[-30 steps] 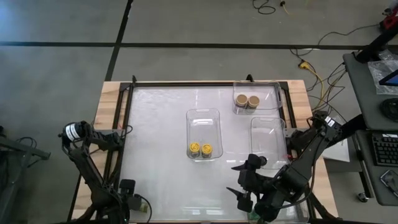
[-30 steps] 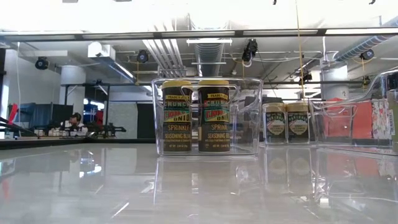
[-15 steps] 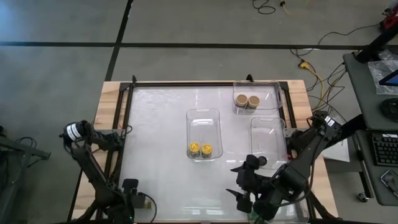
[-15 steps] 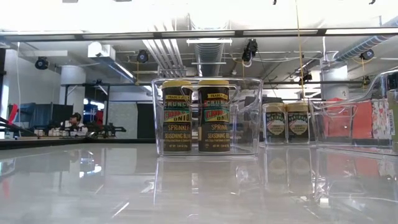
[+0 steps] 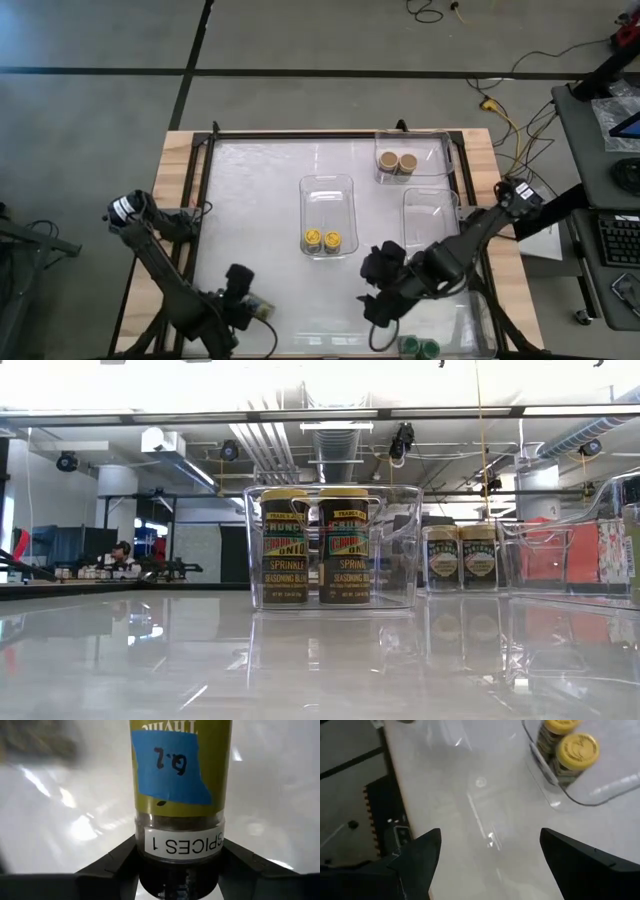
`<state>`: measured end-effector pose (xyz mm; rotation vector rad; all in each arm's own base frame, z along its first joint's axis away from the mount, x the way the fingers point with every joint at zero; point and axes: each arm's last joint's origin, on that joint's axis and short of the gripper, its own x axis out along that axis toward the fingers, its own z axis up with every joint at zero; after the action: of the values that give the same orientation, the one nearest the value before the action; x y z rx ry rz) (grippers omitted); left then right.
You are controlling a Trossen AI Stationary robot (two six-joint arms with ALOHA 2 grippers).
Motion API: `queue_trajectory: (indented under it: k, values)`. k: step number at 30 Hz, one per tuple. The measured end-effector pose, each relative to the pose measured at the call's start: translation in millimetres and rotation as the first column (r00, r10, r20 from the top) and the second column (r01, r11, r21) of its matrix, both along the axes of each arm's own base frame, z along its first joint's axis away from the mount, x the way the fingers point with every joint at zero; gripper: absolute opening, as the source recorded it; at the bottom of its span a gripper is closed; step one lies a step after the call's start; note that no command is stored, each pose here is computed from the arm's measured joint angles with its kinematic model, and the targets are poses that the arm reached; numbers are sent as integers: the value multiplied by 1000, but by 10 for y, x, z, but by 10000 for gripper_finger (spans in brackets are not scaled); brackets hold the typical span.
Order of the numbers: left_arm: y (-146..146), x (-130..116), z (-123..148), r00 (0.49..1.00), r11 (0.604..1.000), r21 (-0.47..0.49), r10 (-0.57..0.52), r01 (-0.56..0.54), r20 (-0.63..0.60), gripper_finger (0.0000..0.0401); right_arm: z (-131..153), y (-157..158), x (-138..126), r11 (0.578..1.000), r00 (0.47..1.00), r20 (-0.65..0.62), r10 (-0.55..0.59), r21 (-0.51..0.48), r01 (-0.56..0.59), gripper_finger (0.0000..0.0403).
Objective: Sort spices by type
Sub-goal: Put the black seasoning bottle into the middle right transparent bin
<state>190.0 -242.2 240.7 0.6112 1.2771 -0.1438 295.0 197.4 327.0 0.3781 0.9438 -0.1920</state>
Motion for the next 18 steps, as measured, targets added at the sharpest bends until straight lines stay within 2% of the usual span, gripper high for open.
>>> queue_trajectory:
  k: [4,7,10,13,15,18]
  values:
    - [39,142,163,992,985,130,-121,115,42,192,-128,-59,80,996,999,-15,-50,72,51,330]
    - [18,248,282,974,939,271,-227,213,21,192,-141,-84,154,986,996,14,-88,143,85,326]
    - [-20,370,357,948,857,429,-318,286,4,193,-99,-151,251,971,989,61,-137,206,122,325]
    - [-57,500,394,927,751,585,-376,307,-3,193,-53,-219,354,954,977,116,-181,263,145,327]
    - [-82,587,419,918,686,662,-397,303,-9,193,-19,-252,419,940,968,153,-197,311,142,329]
    - [-129,696,467,912,615,737,-411,281,-5,193,-9,-281,510,935,961,202,-190,336,114,331]
